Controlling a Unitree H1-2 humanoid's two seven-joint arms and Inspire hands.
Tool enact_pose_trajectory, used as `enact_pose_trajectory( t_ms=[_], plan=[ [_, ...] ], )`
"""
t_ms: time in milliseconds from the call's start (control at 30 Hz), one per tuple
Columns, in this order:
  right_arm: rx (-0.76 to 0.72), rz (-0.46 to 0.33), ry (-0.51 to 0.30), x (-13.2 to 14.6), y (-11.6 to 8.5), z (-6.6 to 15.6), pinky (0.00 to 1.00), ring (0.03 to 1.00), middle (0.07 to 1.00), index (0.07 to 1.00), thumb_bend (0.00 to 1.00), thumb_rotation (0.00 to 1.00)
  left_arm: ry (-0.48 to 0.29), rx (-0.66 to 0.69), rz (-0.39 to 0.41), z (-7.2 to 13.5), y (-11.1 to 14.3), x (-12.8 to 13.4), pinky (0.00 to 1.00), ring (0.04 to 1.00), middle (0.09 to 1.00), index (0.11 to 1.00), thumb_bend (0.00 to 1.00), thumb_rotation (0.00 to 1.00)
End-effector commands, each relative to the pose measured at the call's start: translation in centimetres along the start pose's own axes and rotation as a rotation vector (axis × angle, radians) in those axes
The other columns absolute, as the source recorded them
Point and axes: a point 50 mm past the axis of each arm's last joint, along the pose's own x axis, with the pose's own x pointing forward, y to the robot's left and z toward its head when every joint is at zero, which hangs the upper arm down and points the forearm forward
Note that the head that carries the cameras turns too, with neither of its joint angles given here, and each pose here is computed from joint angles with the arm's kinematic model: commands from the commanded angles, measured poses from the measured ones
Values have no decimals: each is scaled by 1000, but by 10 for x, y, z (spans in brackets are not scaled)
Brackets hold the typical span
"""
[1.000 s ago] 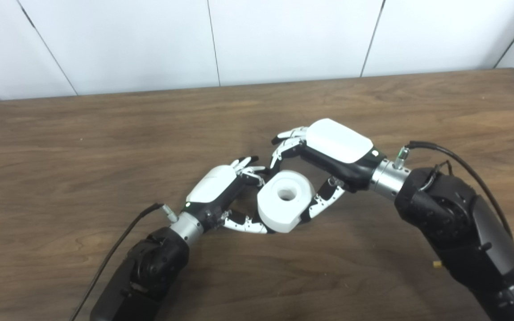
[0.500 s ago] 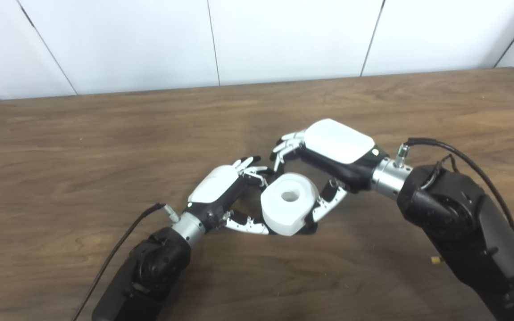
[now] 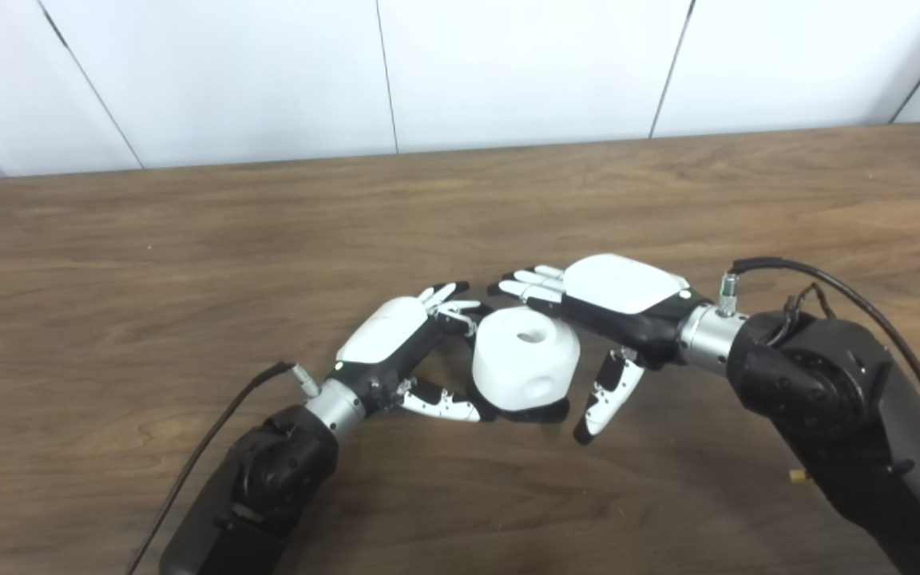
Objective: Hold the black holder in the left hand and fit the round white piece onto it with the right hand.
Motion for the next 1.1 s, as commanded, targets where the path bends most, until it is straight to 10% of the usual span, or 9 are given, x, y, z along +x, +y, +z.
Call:
enact_pose_trajectory(
  t_ms=[0, 1067],
  plan=[
    [-12, -23, -6, -5, -8, 0, 925, 1000, 1000, 977, 1000, 202, -5, 12, 6, -1, 8, -4, 1000, 1000, 862, 482, 524, 52],
    [-54, -271, -79, -18, -31, 30, 886, 1000, 1000, 893, 921, 314, 4, 8, -7, -11, 5, 3, 1000, 1000, 854, 482, 524, 51]
  ],
)
